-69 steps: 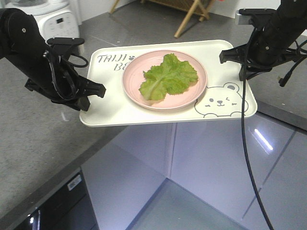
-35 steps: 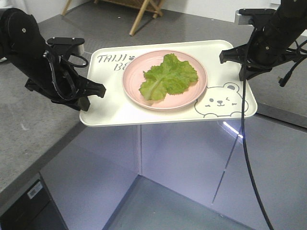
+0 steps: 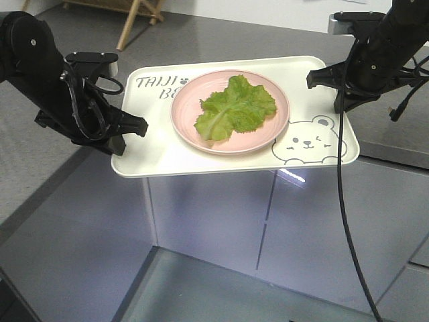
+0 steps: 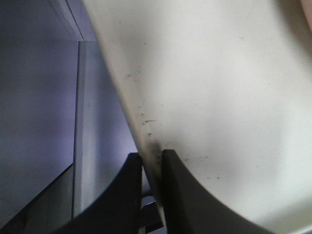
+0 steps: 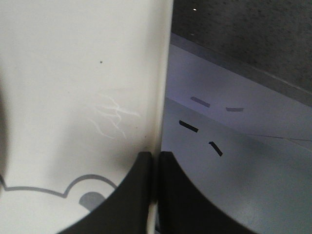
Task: Transfer vegetables to tray and serve
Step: 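Hold the tray level with both grippers while the base turns away, then keep holding the tray while driving to the other counter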
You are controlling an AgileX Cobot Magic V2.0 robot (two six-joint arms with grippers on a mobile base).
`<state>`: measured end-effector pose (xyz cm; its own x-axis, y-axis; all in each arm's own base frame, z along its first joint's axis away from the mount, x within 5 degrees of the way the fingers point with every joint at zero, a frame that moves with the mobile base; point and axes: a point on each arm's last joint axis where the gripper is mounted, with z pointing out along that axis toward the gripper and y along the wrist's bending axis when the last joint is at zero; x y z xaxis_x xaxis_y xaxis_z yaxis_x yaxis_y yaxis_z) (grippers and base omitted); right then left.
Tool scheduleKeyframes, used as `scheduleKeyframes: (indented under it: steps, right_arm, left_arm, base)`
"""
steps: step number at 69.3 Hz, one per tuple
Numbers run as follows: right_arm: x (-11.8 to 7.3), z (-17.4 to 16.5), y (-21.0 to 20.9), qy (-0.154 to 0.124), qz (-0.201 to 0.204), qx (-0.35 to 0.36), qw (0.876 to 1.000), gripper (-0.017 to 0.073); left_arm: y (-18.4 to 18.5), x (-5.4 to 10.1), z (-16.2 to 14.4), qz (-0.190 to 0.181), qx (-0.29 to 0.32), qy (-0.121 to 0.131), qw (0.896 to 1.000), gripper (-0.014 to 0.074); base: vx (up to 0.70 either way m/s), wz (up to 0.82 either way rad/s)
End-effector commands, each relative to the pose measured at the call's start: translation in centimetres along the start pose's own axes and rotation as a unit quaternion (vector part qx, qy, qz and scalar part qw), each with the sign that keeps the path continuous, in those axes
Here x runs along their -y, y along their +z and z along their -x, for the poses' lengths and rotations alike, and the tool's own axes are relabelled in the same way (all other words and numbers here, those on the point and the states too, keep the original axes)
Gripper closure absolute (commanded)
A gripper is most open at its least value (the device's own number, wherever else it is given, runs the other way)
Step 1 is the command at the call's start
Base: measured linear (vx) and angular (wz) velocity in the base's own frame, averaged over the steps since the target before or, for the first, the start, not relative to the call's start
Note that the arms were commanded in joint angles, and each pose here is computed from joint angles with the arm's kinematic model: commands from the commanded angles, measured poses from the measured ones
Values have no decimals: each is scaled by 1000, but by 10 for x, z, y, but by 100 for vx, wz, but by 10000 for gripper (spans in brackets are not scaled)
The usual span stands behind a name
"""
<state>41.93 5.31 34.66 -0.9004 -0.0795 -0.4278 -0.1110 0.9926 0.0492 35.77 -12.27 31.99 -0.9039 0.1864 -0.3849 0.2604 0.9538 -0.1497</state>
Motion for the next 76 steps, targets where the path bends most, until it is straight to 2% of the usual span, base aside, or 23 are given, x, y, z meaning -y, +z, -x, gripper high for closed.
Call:
scheduleKeyframes:
  steps: [1,37,76]
  right_arm:
    - [-9,0,-36,-6,25,37,999,565]
    - [-9,0,-36,-6,25,37,999,565]
    - [-9,0,-36,-6,25,37,999,565]
  left_arm:
    - [-32,15,8,-36,74,8,997,599]
    - [-32,15,8,-36,74,8,997,599]
    - [-32,15,8,-36,74,8,997,599]
  base:
    - [-4,-33]
    - [-3,-29]
    - [-3,-16]
